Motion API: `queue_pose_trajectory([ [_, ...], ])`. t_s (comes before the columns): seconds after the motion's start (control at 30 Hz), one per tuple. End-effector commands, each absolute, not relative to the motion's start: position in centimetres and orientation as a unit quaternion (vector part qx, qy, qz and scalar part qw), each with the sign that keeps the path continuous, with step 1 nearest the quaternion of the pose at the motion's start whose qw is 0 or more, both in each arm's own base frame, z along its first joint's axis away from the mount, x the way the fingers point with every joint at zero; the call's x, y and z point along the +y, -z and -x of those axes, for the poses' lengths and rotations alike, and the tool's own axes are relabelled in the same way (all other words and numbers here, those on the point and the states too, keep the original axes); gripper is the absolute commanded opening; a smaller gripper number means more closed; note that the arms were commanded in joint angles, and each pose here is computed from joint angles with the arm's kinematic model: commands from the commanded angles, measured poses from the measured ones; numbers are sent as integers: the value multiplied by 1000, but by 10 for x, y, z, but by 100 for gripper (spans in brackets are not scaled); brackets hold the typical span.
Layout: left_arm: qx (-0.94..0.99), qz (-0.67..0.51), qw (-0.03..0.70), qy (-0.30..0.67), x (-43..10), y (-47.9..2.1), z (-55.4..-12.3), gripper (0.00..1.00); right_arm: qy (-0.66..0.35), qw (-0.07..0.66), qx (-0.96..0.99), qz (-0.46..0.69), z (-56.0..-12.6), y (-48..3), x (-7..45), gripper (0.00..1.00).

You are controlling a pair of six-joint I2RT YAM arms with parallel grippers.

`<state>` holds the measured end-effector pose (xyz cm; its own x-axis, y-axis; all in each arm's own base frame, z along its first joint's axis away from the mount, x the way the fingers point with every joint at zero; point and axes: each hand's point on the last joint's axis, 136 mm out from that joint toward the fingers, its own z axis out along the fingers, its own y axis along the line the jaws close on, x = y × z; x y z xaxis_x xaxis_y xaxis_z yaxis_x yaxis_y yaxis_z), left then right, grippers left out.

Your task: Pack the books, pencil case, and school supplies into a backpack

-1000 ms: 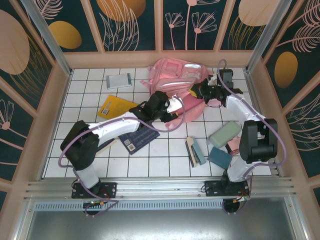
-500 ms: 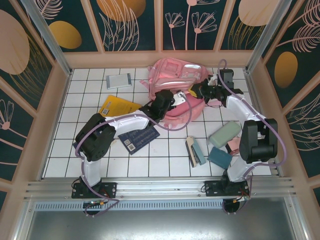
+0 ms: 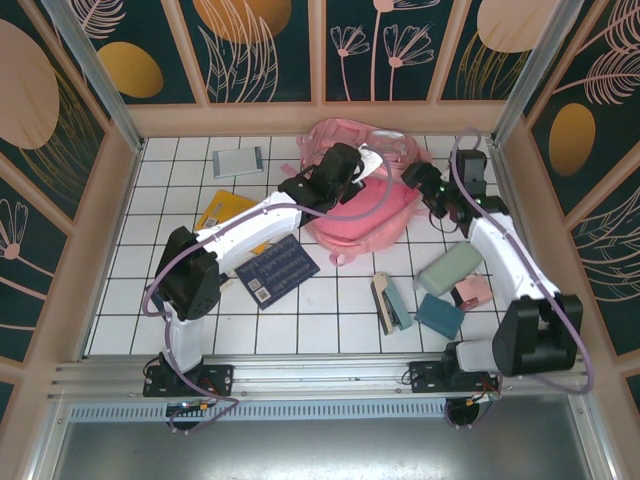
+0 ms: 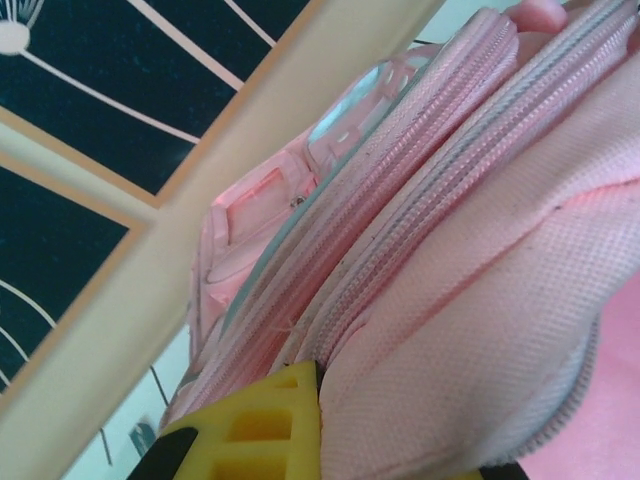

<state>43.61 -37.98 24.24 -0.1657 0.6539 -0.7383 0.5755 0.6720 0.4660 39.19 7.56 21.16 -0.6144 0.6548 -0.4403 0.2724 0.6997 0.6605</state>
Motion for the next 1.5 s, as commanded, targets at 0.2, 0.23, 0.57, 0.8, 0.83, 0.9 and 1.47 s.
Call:
queue_pose_trajectory([
  [0.2,809,-309,498,38,-389,-260,-437,0,-275,220,854,-383,-403,-87,45,69],
  [0.23,812,-304,497,42,-389,-259,-437,0,-292,212,858,-365,-412,-85,56,67],
  [0.57,844,-264,443,149,-410,-246,-439,0,-363,194,865,-287,-497,-80,100,63],
  [0.8,851,-207,423,231,-407,-249,-462,0,-284,204,897,-271,-516,-89,93,68],
  [0.83,851,-200,425,234,-406,-249,-470,0,-241,213,902,-289,-511,-93,80,70],
  [0.9,850,-182,429,246,-403,-251,-485,0,-164,237,905,-313,-495,-105,58,73],
  [1.47,804,-145,434,380,-406,-280,-527,0,-93,138,881,-442,-289,-143,33,99],
])
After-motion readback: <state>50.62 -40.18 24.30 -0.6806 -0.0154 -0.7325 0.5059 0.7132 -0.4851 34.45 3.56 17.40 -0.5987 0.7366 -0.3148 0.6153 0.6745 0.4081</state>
